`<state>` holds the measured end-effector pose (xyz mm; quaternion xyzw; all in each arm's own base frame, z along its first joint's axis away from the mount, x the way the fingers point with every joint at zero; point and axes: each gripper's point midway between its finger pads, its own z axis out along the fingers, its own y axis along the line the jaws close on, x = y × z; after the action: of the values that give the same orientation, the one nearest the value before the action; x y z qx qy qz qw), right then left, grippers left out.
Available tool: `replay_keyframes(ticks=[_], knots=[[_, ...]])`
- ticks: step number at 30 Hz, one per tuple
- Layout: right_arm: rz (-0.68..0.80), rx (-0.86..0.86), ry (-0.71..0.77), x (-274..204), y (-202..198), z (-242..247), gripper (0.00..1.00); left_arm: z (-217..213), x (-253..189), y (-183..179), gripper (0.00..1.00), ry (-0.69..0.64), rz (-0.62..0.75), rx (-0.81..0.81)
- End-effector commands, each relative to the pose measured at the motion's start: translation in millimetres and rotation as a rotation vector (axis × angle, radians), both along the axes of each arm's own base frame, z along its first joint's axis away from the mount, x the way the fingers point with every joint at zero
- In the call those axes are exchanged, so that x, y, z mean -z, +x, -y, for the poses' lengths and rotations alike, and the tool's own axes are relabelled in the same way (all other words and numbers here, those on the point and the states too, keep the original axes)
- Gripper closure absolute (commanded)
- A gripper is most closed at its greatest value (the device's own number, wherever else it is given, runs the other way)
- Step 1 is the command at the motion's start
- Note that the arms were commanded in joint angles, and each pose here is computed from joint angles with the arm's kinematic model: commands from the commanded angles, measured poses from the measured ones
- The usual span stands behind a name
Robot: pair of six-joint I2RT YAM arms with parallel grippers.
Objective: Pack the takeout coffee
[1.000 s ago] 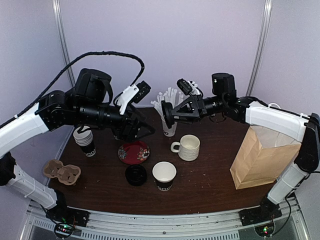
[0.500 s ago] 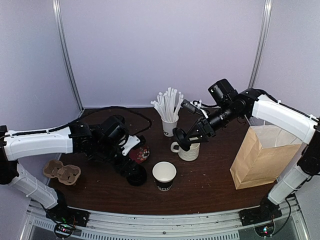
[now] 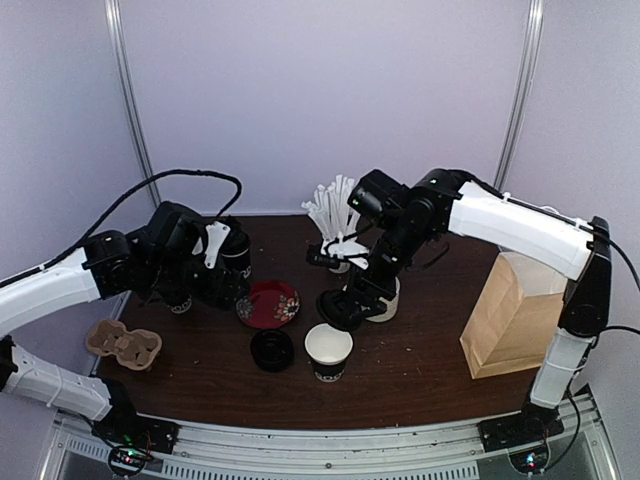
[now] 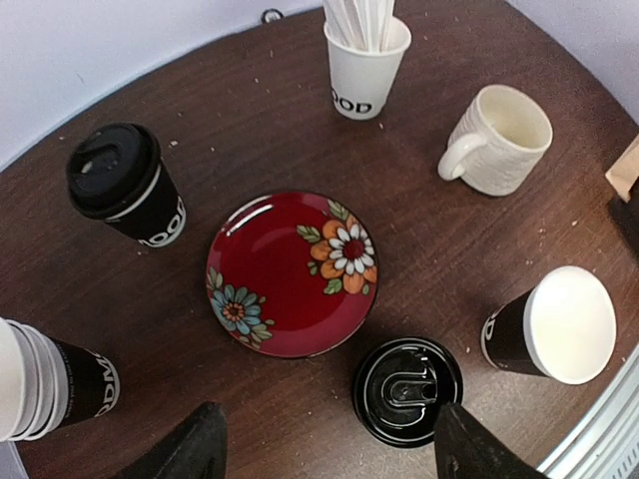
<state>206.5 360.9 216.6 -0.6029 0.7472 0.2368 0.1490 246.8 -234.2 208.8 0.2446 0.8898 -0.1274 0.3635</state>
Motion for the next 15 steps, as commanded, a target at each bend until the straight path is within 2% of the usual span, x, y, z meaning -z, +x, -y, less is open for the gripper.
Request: replay_keyframes(ticks=[1, 5, 15], knots=[[0.081, -0.05, -0.166, 19.3, -0.8, 5.0, 0.27, -15.5, -17.7, 3.7, 0.25, -0.051, 0.065, -0.082], [0.116, -0.094, -0.262, 36.4, -4.6, 1.2, 0.27, -21.1, -20.4, 1.7, 0.25, -0.051, 0.072, -0.095], [0.193, -0.153, -0.349, 51.0, -12.2, -16.5, 0.25, -22.4, -20.6, 2.1, 0.25, -0.048, 0.075, -0.101]])
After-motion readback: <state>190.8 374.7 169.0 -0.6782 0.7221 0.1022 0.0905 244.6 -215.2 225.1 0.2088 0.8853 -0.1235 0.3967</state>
